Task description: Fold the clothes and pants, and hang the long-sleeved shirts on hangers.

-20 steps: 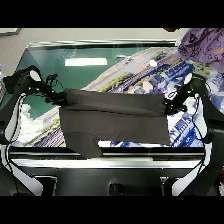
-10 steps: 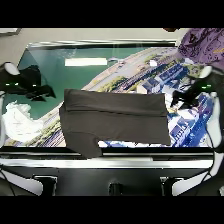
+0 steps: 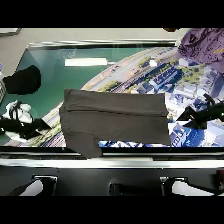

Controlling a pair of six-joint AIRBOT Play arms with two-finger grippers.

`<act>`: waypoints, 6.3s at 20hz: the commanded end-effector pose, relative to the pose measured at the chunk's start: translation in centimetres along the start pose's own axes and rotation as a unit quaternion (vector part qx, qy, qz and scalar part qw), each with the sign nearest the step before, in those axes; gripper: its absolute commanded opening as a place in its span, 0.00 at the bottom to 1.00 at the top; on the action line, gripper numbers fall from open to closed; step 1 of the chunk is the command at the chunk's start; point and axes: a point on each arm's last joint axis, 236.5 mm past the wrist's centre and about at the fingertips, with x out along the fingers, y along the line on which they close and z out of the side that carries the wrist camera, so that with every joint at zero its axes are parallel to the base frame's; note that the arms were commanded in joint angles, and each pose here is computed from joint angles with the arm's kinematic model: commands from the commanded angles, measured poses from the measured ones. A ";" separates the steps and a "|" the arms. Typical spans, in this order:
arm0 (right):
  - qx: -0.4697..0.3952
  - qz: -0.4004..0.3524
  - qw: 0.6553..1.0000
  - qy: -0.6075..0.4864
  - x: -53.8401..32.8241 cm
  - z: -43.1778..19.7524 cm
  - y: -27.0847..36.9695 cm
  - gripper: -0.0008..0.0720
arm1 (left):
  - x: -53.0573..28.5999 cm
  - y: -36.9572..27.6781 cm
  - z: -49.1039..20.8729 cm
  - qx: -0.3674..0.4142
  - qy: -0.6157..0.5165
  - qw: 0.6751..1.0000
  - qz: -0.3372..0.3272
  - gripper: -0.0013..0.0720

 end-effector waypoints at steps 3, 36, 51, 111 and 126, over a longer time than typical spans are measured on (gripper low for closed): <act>-0.002 0.015 1.000 -0.024 -0.7 -1.4 0.7 0.66 | 5.5 -1.3 -6.6 -0.020 -0.003 0.997 -0.081 0.97; 0.020 -0.030 0.998 0.058 4.7 -6.7 -3.8 0.66 | 10.6 -3.9 -9.6 0.012 0.069 0.994 -0.088 0.04; 0.030 0.014 0.996 0.086 8.4 -8.9 -3.4 0.42 | 10.6 -3.9 -9.6 0.003 0.070 0.994 -0.087 0.04; -0.133 -0.067 0.977 -0.155 6.6 9.8 6.1 0.06 | 7.2 -13.7 20.0 0.129 -0.068 0.989 -0.011 0.04; -0.090 -0.052 0.984 -0.143 6.5 10.1 8.2 0.51 | 9.9 -14.5 22.2 0.086 -0.078 0.992 -0.040 0.76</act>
